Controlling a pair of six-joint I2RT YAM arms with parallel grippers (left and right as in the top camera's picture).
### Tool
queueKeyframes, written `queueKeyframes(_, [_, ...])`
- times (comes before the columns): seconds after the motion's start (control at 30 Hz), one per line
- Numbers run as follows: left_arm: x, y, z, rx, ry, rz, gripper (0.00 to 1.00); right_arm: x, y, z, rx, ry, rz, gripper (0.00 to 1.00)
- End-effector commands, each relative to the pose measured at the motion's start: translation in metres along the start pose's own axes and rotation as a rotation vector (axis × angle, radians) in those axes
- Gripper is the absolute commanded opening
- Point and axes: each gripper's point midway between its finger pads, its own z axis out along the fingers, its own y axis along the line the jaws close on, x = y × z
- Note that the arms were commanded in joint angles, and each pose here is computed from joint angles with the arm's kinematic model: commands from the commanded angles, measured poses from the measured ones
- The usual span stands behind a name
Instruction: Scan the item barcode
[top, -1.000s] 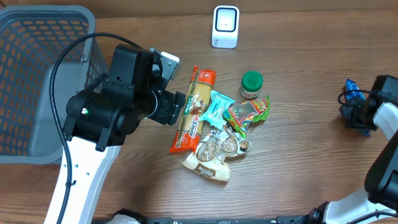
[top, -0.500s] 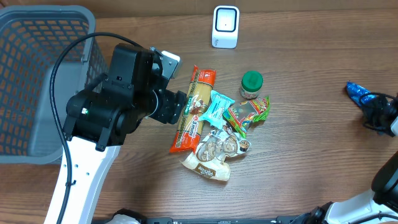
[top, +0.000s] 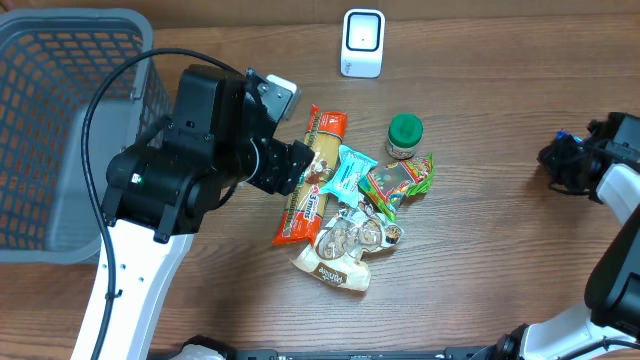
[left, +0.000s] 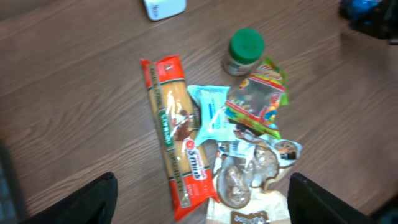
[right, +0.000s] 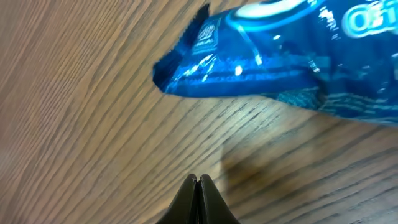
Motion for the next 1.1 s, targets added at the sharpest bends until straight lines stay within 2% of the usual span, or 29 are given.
queueKeyframes(0.0, [-0.001,-0.008,-0.004,0.046,-0.017,-0.009,0.78,-0.009,-0.028,0.004,0.075,-0.031,0.060,0.04])
queueKeyframes(0.57, [-0.013,-0.008,-0.004,0.045,-0.065,0.001,0.79,-0.036,-0.051,0.045,0.060,-0.073,0.078,0.04])
queueKeyframes(0.77, [-0.019,-0.012,-0.005,0.069,-0.091,-0.006,0.81,-0.072,-0.063,0.032,0.111,-0.158,0.077,0.04])
queueKeyframes(1.07, [-0.028,-0.011,-0.006,0.069,-0.125,-0.011,0.86,-0.098,-0.131,0.005,0.248,-0.243,0.165,0.04])
